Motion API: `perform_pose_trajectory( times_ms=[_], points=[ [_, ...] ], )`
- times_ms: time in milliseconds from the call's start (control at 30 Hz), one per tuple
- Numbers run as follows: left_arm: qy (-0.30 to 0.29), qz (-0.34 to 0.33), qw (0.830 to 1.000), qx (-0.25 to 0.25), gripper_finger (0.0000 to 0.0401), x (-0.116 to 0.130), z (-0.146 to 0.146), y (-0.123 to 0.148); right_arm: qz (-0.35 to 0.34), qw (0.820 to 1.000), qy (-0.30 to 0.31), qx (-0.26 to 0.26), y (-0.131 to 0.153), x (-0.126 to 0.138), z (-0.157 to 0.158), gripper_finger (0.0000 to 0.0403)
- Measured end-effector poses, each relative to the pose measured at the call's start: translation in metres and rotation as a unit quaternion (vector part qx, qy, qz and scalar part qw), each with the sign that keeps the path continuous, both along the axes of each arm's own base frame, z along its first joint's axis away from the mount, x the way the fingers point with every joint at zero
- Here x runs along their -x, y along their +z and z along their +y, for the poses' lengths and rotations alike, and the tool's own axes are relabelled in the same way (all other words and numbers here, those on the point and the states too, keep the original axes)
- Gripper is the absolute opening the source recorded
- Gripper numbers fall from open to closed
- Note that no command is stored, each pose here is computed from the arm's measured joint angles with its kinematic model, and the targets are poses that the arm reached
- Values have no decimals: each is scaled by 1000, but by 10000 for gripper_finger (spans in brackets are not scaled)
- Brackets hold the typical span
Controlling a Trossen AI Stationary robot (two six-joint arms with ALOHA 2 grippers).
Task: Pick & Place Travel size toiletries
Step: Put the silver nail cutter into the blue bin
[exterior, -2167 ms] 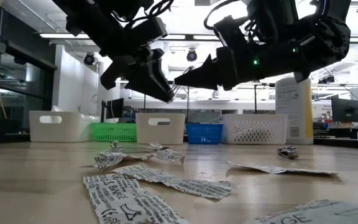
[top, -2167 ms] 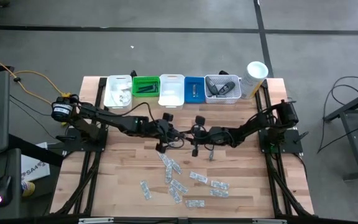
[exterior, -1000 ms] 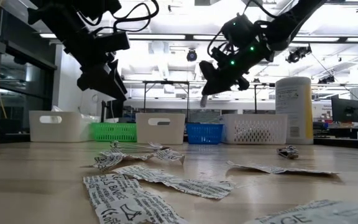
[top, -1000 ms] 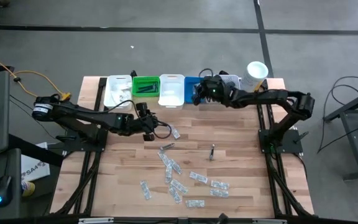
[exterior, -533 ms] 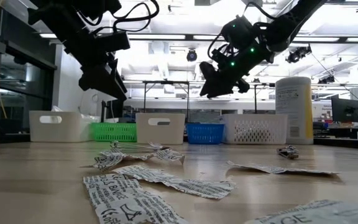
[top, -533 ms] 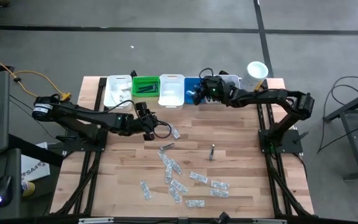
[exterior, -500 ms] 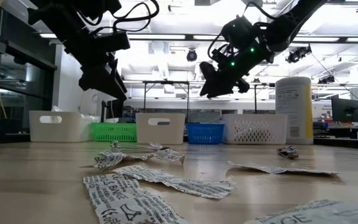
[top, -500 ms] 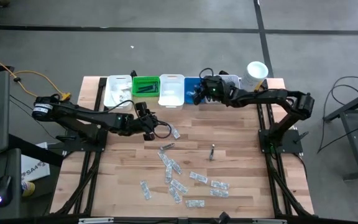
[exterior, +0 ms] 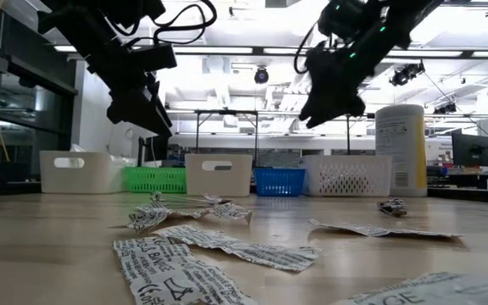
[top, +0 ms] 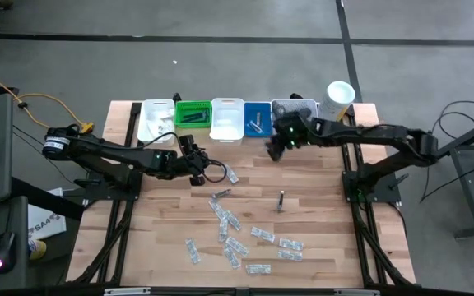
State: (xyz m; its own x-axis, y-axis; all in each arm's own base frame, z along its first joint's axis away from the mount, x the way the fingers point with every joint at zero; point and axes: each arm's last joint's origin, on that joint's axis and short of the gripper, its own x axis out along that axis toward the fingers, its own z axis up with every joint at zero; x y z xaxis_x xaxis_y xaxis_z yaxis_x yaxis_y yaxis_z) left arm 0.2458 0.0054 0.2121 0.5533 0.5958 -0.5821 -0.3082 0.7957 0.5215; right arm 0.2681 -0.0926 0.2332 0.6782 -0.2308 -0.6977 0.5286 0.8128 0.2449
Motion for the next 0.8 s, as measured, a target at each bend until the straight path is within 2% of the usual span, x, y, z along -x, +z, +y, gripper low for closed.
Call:
perform_pose_trajectory(
  times_ms=[100,200,300,400,533,600,800],
  points=[
    [-3,3,1000,-3,190,0,0,0,53,991,119,-7,-3,6,25,157],
    [-4,3,1000,-3,190,0,0,0,99,966,240,-1,-9,9,47,157],
    [-6,3,1000,0,190,0,0,0,137,925,352,35,-16,12,67,157],
    [-6,4,1000,0,190,0,0,0,166,881,436,84,-24,10,84,157],
    [-7,5,1000,0,190,0,0,0,184,828,508,149,-33,6,101,158],
    [-7,5,1000,1,190,0,0,0,197,796,546,173,-41,2,109,158],
    [-7,4,1000,1,190,0,0,0,220,711,633,214,-65,-5,129,158]
  ],
)
